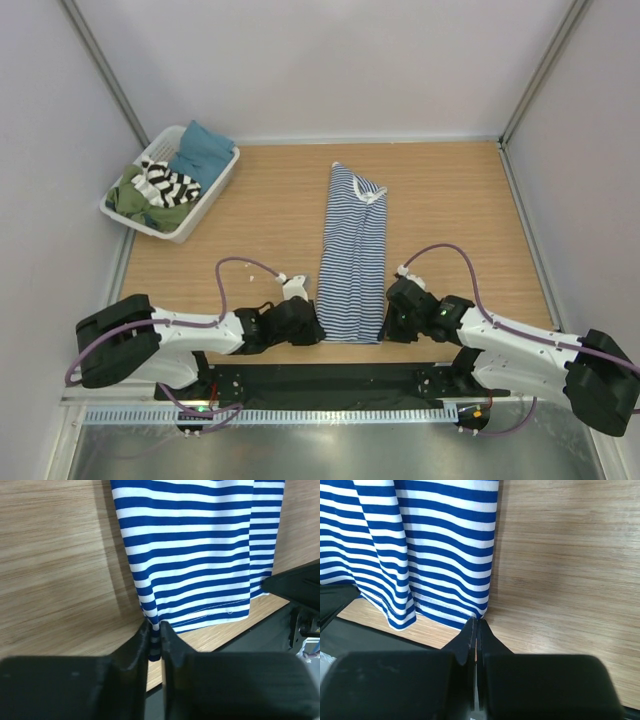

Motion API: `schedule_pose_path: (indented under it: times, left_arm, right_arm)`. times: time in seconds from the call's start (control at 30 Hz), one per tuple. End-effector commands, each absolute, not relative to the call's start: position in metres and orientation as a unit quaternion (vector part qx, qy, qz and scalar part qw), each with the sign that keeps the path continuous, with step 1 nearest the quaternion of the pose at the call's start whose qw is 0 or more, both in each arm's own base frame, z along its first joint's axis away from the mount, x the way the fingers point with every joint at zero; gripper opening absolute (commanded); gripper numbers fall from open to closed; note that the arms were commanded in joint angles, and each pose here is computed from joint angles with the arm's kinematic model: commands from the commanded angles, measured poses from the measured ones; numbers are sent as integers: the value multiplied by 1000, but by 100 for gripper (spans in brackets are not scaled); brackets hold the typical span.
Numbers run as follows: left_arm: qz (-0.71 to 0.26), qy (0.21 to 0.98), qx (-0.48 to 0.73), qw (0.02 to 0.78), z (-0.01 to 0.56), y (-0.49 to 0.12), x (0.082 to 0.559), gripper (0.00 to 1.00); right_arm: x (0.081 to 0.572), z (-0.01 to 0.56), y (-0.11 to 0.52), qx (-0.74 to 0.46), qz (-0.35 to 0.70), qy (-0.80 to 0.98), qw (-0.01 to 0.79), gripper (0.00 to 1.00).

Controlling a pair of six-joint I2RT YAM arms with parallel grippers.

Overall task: Fold and stack the tank tops
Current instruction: Fold the tank top

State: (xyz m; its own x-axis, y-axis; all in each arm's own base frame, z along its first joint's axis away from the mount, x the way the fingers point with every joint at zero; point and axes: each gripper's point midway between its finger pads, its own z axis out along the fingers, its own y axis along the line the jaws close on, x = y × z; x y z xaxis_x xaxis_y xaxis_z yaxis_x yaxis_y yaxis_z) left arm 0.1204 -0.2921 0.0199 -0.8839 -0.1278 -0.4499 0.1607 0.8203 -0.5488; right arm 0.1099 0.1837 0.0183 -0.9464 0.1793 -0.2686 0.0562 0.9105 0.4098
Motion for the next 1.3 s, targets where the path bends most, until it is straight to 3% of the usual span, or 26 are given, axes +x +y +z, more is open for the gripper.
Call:
schedule_pose_path:
  times: [0.0, 0.03, 0.1, 0.43, 0.8, 1.27]
  left_arm:
    - [-270, 933, 23, 236, 11, -282, 117, 11]
    - [-270, 933, 23, 236, 12, -281, 116, 4]
    - [-280, 931, 28, 232, 20, -287, 115, 0]
    - [-291, 920, 45, 260, 74, -307, 141, 0]
    - [-294, 902, 23, 314, 137, -302, 216, 0]
    - [-295, 884, 23, 361, 180, -314, 302, 0]
  right_arm:
    - [121, 36, 192, 51, 215, 959, 176, 1]
    - [123, 40, 194, 49, 218, 958, 181, 1]
    - [123, 44, 196, 41, 221, 958, 180, 1]
    - [157, 98, 197, 7, 185, 950, 250, 1]
    - [226, 157, 186, 14, 128, 932, 340, 1]
    - [314, 180, 172, 33, 112, 927, 356, 1]
